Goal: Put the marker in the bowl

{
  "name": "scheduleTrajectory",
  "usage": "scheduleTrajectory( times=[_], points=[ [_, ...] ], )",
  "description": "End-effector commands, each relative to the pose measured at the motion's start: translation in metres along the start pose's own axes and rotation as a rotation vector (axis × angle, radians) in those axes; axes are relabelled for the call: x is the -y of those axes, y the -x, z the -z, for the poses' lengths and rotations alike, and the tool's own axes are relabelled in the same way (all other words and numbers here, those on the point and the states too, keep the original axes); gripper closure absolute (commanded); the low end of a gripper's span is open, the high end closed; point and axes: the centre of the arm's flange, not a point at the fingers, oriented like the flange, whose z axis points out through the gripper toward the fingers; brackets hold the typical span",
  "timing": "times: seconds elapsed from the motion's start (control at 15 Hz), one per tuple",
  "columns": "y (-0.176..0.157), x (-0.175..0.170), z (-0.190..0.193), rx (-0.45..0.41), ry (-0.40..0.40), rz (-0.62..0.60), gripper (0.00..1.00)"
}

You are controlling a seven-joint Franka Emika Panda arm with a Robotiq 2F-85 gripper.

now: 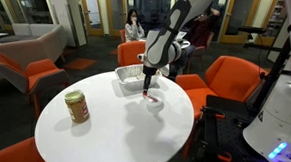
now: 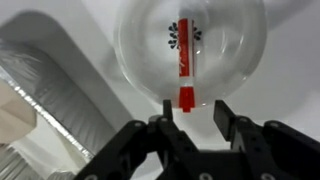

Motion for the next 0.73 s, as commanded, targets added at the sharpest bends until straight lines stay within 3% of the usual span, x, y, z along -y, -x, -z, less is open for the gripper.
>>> scheduleTrajectory(
  times=[0.0,0.13,0.2,0.47,0.67],
  points=[
    [0.001,0.031,0.046,0.12,-0.036,-0.131,0.17],
    [0.002,0.047,0.075,0.188,-0.031,-0.218,0.02],
    [0.002,0.053,0.091,0.231,-0.028,-0.255,0.0],
    [0.001,0.065,0.146,0.371,0.042,-0.41,0.0],
    [0.001,0.068,0.167,0.4,0.058,-0.451,0.0]
  ],
)
